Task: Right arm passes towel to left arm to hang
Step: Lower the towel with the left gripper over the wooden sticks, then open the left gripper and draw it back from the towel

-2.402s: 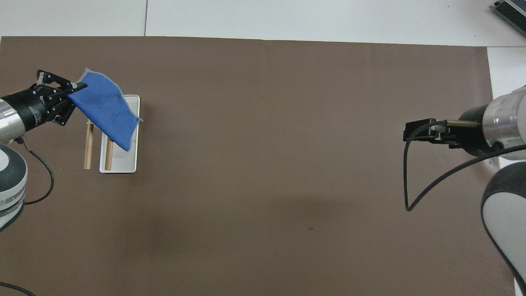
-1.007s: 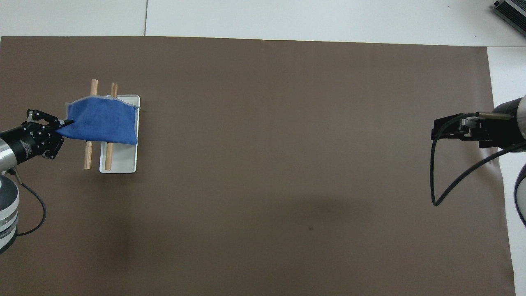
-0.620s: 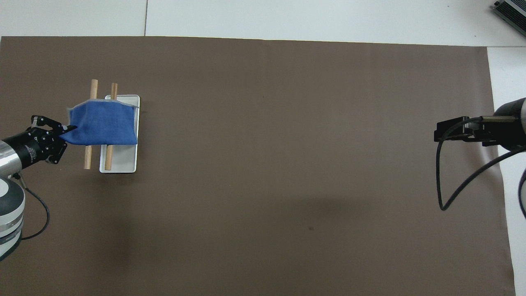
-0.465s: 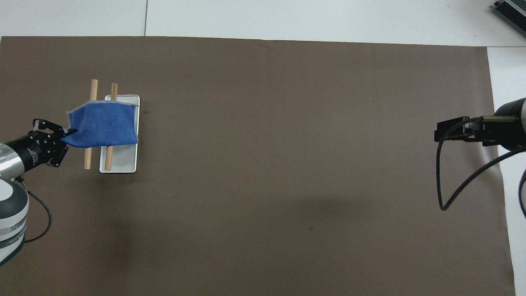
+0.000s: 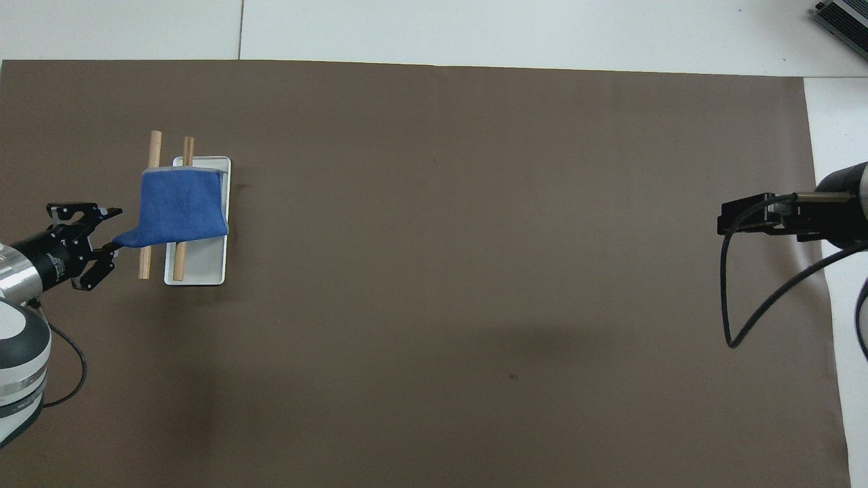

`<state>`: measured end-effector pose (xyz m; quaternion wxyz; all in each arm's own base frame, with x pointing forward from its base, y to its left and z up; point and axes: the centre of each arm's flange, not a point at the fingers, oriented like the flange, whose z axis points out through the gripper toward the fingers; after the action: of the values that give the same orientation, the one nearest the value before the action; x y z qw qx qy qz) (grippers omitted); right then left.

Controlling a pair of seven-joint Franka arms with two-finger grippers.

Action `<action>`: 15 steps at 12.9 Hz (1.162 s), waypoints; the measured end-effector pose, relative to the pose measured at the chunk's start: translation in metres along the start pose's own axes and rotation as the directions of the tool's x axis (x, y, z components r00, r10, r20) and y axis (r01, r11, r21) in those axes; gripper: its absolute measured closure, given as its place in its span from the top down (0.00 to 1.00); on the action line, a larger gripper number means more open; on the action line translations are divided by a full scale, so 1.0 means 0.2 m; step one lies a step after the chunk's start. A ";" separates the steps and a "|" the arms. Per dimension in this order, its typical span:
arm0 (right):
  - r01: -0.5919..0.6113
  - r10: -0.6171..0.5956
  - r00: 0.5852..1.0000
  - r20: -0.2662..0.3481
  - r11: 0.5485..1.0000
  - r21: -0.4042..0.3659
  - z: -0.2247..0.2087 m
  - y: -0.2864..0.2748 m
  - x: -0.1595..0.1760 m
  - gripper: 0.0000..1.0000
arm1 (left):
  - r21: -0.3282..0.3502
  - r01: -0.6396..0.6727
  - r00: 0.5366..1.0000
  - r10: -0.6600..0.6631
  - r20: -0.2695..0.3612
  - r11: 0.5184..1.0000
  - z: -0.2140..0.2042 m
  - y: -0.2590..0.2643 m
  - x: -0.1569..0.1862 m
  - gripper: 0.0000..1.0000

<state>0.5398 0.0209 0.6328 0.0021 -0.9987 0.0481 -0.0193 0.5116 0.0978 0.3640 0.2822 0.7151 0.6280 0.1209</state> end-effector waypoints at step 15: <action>0.001 -0.001 1.000 0.003 1.000 -0.002 0.01 0.00 0.00 1.00 | 0.179 -0.315 0.946 0.293 0.141 0.932 -0.27 0.35 0.14 0.80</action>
<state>0.5396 0.0209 0.6314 0.0010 -0.9987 0.0478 -0.0177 0.5462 0.1354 0.4407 0.2218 0.8340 0.5017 0.0597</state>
